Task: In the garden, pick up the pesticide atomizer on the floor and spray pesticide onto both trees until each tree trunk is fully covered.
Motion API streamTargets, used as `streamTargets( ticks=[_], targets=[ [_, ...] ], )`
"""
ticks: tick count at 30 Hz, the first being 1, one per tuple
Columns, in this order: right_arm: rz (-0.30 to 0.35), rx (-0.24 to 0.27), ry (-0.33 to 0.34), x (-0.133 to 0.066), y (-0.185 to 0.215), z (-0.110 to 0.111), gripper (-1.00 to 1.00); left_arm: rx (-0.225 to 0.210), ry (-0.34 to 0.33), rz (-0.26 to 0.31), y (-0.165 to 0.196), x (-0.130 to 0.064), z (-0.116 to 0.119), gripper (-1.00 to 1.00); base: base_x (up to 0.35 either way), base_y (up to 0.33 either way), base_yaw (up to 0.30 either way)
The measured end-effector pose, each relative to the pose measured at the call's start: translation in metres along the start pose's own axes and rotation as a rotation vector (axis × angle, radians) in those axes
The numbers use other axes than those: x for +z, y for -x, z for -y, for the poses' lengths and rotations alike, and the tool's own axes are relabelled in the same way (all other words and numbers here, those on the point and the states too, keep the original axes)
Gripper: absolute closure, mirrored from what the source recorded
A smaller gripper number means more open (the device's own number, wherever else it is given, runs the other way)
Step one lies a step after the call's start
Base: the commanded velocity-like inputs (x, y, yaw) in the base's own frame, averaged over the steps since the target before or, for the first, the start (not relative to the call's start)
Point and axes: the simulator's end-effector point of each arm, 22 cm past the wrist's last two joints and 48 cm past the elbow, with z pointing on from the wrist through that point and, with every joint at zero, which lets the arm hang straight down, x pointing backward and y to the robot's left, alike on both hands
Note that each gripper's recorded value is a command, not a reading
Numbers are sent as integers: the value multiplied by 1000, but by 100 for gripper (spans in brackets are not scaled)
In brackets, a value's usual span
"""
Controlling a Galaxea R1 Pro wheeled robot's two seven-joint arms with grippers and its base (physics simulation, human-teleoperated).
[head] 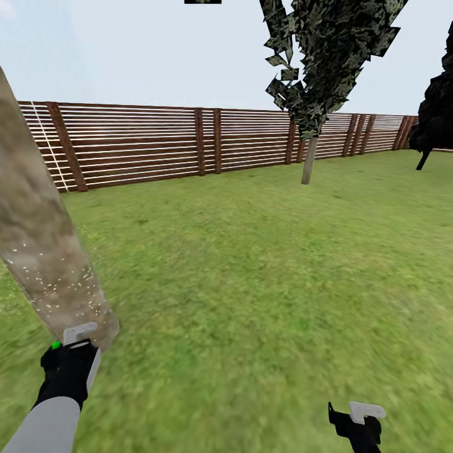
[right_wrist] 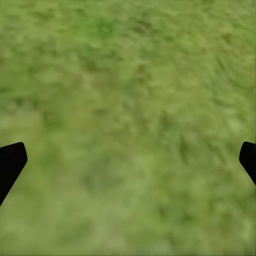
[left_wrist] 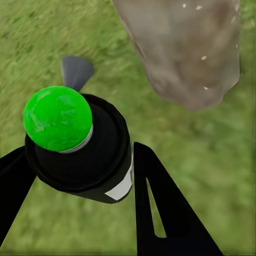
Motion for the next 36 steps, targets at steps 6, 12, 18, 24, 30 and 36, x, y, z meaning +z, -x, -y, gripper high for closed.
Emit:
streamTargets(
  ticks=[6, 12, 18, 24, 30, 36],
  targets=[
    [0, -2, 2, 0, 0, 0, -100, -11, 24, -23, -65, 9, -17, 100, 7, 0, 0],
    [1, -2, 2, 0, 0, 0, -100, -108, 27, -82, -85, 11, -21, 100, 296, 57, 0],
    [0, -1, 1, 0, 0, -1, -100, -125, 17, -107, -96, 10, -16, 100, 128, 155, 162],
    [0, -2, 2, 0, 0, -1, -100, -121, 2, -111, -98, 9, -11, 100, 1, 3, 277],
    [0, -1, 2, 0, 0, -1, -100, -52, -45, -112, -106, 2, 13, 100, -87, 15, 278],
    [-1, -2, 3, 0, 0, -1, -100, -26, -167, -86, -111, -3, 47, 100, -315, 83, 256]
  ],
)
